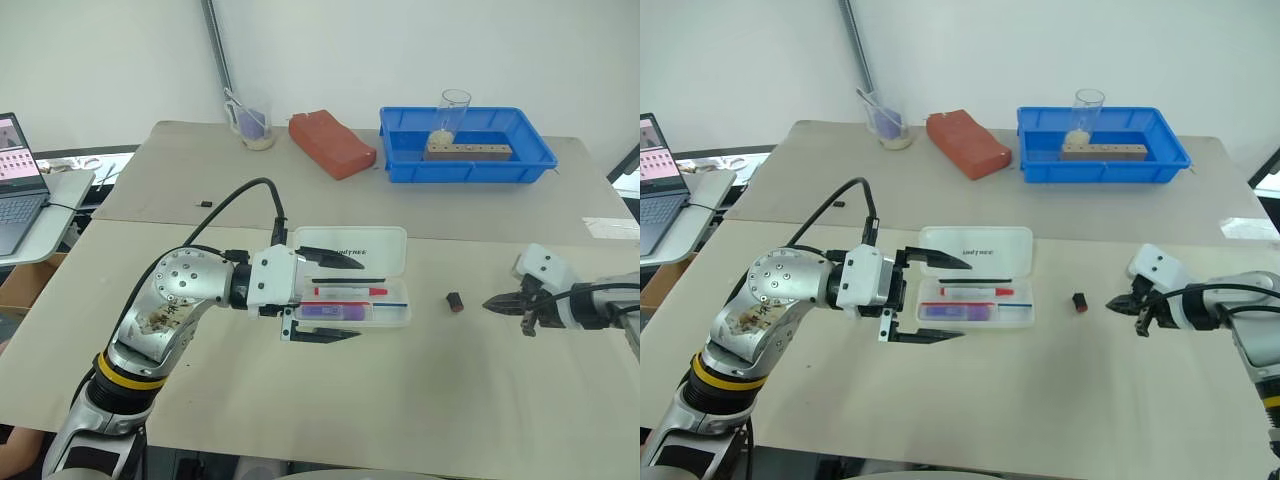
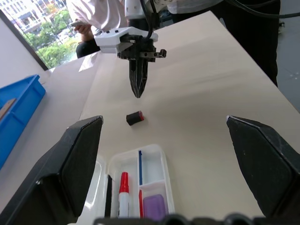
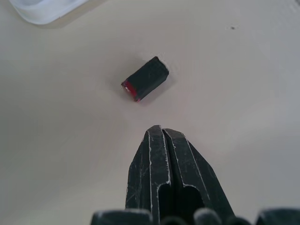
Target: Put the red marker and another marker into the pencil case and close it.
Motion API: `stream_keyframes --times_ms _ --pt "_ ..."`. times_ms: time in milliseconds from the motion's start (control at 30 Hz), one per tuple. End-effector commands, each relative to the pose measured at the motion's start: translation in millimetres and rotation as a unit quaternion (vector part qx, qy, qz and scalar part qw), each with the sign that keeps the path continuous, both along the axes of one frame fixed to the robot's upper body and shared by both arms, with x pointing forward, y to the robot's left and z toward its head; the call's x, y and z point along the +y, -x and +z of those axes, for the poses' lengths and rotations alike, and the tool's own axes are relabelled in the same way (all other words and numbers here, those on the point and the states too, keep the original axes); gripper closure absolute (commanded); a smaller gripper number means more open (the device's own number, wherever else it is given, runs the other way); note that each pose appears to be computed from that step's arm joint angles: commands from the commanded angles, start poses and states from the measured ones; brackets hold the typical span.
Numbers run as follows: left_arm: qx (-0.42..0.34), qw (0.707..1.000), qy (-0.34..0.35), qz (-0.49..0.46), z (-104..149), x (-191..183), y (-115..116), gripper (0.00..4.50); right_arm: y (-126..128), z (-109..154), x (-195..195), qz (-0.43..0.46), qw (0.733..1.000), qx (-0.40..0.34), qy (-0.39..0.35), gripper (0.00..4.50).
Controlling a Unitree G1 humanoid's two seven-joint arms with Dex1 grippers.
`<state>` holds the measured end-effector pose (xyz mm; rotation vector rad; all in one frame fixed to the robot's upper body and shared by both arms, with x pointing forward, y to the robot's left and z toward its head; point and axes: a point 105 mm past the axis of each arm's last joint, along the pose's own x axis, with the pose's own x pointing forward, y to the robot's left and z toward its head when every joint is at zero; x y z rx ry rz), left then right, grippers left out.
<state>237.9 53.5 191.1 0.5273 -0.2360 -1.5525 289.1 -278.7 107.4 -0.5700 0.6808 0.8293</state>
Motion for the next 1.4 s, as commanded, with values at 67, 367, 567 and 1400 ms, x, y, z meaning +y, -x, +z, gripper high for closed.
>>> stream_keyframes --times_ms 67,367,567,1400 --pt "-0.018 1.0 0.012 0.004 10.7 3.1 2.9 0.0 -10.4 21.1 12.2 0.007 0.999 -0.022 -0.029 3.2" --pt "-0.017 1.0 0.012 0.019 9.5 5.6 4.6 0.0 -22.0 23.2 35.1 -0.142 0.984 -0.052 -0.09 0.08" --pt "-0.014 1.0 0.009 0.014 6.8 3.0 7.5 0.0 -21.1 12.0 39.4 -0.211 0.973 -0.061 -0.073 0.03" --pt "-0.002 1.0 -0.012 0.016 1.0 11.9 4.5 0.0 -17.1 35.3 75.0 0.04 0.991 -0.125 -0.026 4.34"
